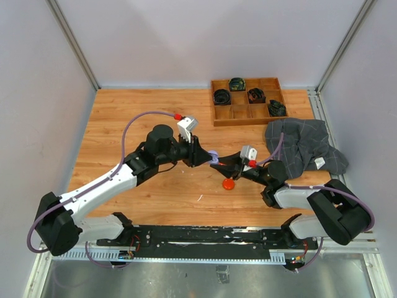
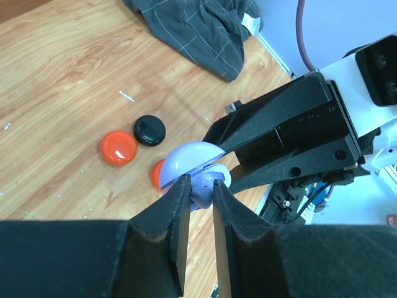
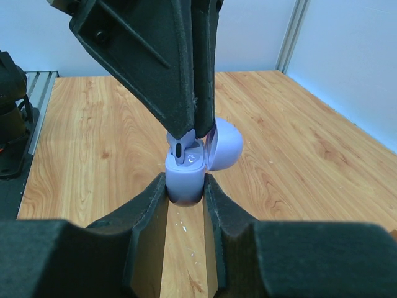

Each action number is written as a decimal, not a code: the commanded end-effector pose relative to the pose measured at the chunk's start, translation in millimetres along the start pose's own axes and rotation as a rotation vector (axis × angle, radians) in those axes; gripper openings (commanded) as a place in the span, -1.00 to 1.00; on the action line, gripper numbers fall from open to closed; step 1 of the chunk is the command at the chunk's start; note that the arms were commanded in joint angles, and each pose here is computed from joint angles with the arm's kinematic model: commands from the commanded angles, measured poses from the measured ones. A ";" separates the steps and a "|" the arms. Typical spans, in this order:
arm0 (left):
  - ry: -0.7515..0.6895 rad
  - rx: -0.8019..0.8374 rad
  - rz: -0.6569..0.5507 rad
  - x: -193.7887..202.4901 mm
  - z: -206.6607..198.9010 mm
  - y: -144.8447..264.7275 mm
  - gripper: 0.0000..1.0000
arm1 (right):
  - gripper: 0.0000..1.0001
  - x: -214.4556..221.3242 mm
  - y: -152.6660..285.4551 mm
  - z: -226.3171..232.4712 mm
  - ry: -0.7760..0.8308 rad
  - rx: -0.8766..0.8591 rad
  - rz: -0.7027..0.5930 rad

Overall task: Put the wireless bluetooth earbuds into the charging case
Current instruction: Place the earbud in the charging case.

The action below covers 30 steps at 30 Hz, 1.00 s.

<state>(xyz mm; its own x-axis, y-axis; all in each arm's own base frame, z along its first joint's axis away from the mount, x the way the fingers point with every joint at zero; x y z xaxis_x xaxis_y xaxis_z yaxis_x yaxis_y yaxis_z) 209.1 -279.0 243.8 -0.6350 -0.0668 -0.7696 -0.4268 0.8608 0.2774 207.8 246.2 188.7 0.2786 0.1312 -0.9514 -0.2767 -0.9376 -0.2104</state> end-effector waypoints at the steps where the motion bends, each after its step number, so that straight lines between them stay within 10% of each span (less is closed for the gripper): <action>1: -0.014 0.108 0.034 -6.3 -23.1 0.3 -0.53 | -0.75 -5.8 -4.0 6.8 0.042 -0.040 -0.020; 22: -0.069 -0.027 0.072 -1.7 -3.9 2.9 -0.39 | -0.95 -13.3 -5.9 7.9 0.027 -0.054 -0.002; 30: -0.031 -0.062 0.033 -12.7 -7.7 9.0 -0.01 | -0.99 -5.2 -5.7 2.0 0.029 -0.026 0.084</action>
<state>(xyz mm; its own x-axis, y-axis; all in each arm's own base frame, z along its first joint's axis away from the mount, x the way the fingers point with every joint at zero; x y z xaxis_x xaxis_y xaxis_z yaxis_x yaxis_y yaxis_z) 205.3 -276.5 240.0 -0.6502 0.0230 -0.7594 -0.3967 0.8422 0.3652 203.4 246.5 177.9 0.2220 0.0498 -0.9738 -0.2802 -0.9533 -0.1126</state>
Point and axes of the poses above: each gripper's point midway between its finger pads, its own y axis back along the fingers, its own z axis along the line the jaws close on, x = y × z, the point moved 4 cm from there along y, back along the fingers, and after that the axes turned 6 degrees about y, right-handed, at the moved point
